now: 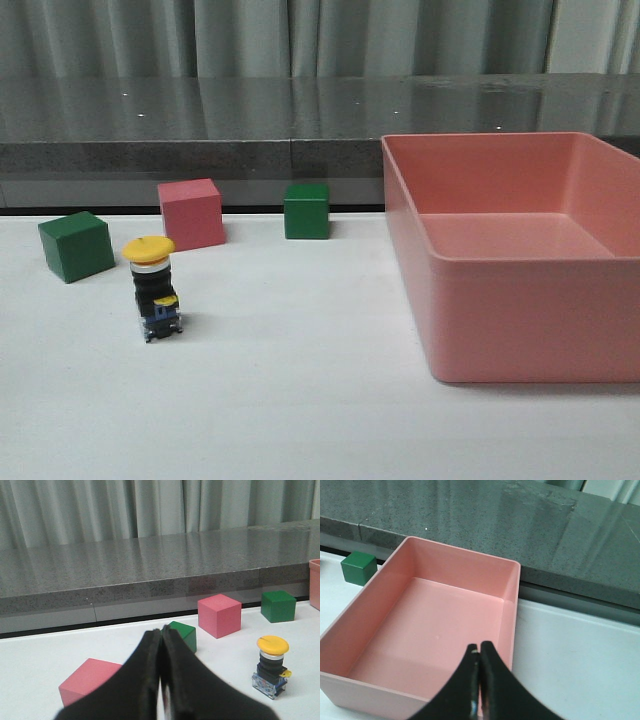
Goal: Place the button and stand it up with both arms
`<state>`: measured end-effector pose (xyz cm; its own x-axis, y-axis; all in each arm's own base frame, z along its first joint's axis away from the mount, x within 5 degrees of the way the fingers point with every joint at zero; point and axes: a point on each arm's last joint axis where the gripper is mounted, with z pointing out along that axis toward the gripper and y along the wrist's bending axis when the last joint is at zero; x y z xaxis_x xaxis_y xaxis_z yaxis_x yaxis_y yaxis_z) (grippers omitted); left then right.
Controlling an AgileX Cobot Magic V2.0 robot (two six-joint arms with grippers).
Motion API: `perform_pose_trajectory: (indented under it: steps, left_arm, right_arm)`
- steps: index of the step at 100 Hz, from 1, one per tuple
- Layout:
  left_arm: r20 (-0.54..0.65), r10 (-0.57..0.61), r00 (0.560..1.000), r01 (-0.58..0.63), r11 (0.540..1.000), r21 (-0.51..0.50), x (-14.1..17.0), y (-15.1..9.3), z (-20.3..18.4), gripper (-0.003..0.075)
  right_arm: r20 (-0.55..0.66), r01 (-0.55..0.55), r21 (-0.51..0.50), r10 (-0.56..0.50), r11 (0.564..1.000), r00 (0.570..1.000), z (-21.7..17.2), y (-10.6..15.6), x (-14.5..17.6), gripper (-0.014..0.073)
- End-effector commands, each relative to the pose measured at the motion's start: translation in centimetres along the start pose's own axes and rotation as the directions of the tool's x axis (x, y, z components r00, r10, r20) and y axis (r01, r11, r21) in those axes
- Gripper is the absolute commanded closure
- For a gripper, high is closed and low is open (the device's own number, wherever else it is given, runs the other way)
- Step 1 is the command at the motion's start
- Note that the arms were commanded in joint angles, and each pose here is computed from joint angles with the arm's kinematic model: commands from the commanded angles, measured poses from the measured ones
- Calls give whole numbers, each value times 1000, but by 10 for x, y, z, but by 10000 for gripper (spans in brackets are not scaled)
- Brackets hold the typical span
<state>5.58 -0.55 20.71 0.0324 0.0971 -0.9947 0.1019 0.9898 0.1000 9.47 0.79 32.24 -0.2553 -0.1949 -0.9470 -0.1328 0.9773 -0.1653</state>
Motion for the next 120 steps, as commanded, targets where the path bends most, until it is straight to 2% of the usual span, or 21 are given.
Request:
perform_pose_trajectory:
  steps: [1, 33, 44, 64, 80, 94, 104, 120]
  left_arm:
    - [72, -21, 997, 21, 1000, 7, 6, -2, -1, 740]
    - [72, -21, 997, 21, 1000, 7, 6, -2, -1, 740]
    - [72, -21, 997, 21, 1000, 7, 6, -2, -1, 740]
    - [72, -21, 997, 21, 1000, 7, 6, -2, -1, 740]
    - [72, -21, 997, 21, 1000, 7, 6, -2, -1, 740]
    - [72, -21, 997, 21, 1000, 7, 6, -2, -1, 740]
    - [72, -21, 997, 21, 1000, 7, 6, -2, -1, 740]
    - [72, -21, 997, 21, 1000, 7, 6, -2, -1, 740]
  right_arm:
    - [85, -5, 29, 2, 1000, 996, -3, -4, -14, 657]
    - [81, 3, 32, -5, 999, 997, -4, -3, -9, 657]
    - [156, 8, 63, -18, 998, 988, -11, -3, -3, 657]
    - [309, -121, 79, 91, 990, 947, -22, 3, 37, 657]
    - [327, -186, 57, 158, 981, 932, -17, 11, 80, 657]
    - [360, -207, 46, 176, 977, 916, -13, 16, 107, 657]
    - [372, -209, 43, 178, 977, 911, -8, 18, 118, 657]
    - [363, -209, 44, 180, 977, 914, -8, 18, 119, 657]
